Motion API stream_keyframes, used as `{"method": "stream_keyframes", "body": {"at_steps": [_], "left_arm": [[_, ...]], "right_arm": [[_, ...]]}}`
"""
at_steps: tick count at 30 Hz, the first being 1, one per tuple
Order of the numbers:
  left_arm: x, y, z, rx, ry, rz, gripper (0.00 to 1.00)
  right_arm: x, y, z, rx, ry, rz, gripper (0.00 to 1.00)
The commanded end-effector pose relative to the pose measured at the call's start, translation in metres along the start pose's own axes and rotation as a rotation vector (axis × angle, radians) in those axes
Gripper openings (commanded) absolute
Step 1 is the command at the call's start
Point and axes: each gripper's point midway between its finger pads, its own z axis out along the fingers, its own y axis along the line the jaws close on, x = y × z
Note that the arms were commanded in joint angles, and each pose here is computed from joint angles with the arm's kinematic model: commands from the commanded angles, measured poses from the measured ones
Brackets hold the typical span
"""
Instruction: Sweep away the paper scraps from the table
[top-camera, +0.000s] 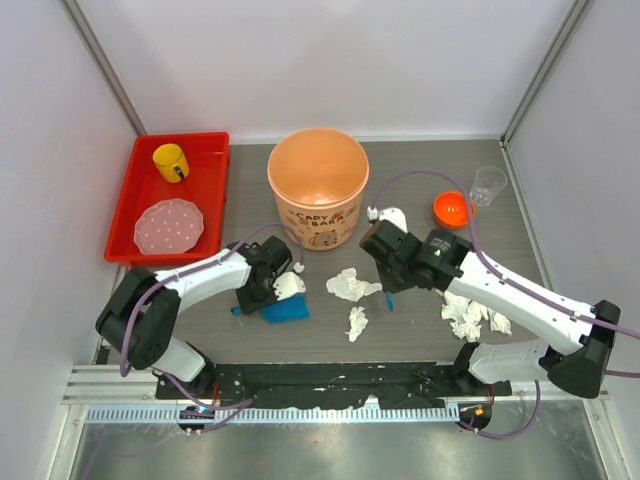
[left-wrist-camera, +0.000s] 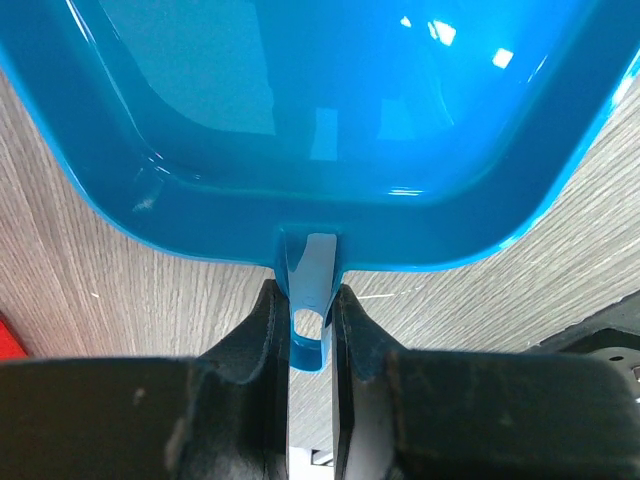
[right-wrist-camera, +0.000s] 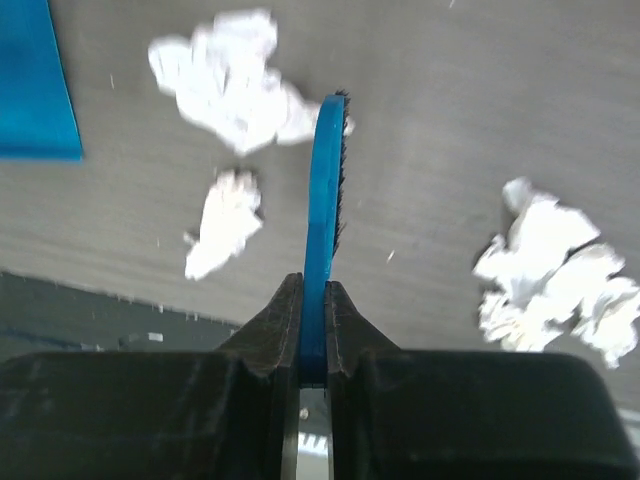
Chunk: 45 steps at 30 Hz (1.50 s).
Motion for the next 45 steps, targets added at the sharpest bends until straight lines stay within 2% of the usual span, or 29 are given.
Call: {"method": "stream_keyframes", "body": {"at_steps": [1, 5, 6, 10, 12, 15, 18, 20, 22, 25, 28, 33, 35, 40, 45], "left_arm": [[-0.016, 0.005, -0.002, -0.002, -0.051, 0.018, 0.0], [-0.018, 0.008, -0.001, -0.007, -0.054, 0.026, 0.0], [-0.02, 0.009, -0.002, -0.008, -0.055, 0.026, 0.0], [-0.02, 0.01, 0.001, -0.002, -0.038, 0.026, 0.0], [-0.019, 0.01, 0.0, -0.003, -0.034, 0.03, 0.0], [-0.018, 0.01, -0.001, -0.007, -0.035, 0.031, 0.0], [-0.019, 0.01, -0.003, -0.006, -0.043, 0.028, 0.0], [-0.02, 0.009, -0.004, 0.0, -0.051, 0.025, 0.0], [-0.022, 0.009, -0.006, 0.0, -0.058, 0.018, 0.0], [-0.021, 0.008, -0.007, -0.003, -0.062, 0.017, 0.0], [-0.02, 0.008, -0.008, -0.005, -0.064, 0.017, 0.0], [-0.027, 0.01, -0.01, -0.009, -0.07, 0.009, 0.0], [-0.032, 0.01, -0.01, -0.011, -0.071, 0.009, 0.0], [-0.042, 0.007, -0.009, 0.008, -0.08, 0.012, 0.0], [-0.056, 0.009, -0.007, -0.017, -0.061, 0.031, 0.0]], "right_arm": [[0.046, 0.035, -0.028, -0.194, 0.116, 0.118, 0.01], [0.063, 0.069, -0.062, -0.43, 0.17, 0.138, 0.01], [0.07, 0.086, -0.067, -0.523, 0.2, 0.12, 0.01], [0.098, 0.116, -0.073, -0.706, 0.263, -0.004, 0.01], [0.113, 0.112, -0.056, -0.665, 0.311, -0.08, 0.01], [0.119, 0.093, -0.032, -0.517, 0.338, -0.195, 0.01], [0.103, 0.079, -0.012, -0.399, 0.282, -0.307, 0.01], [0.085, 0.065, 0.006, -0.313, 0.219, -0.322, 0.01], [0.079, 0.056, 0.024, -0.278, 0.21, -0.362, 0.01], [0.058, 0.036, 0.043, -0.205, 0.196, -0.318, 0.01], [0.031, 0.03, 0.046, -0.16, 0.102, -0.333, 0.01], [0.01, 0.044, 0.032, -0.222, 0.07, -0.306, 0.01], [0.004, 0.04, 0.022, -0.205, 0.038, -0.245, 0.01], [-0.017, -0.013, 0.007, -0.027, -0.042, -0.081, 0.01], [-0.051, -0.07, 0.045, 0.042, -0.083, 0.065, 0.01]]}}
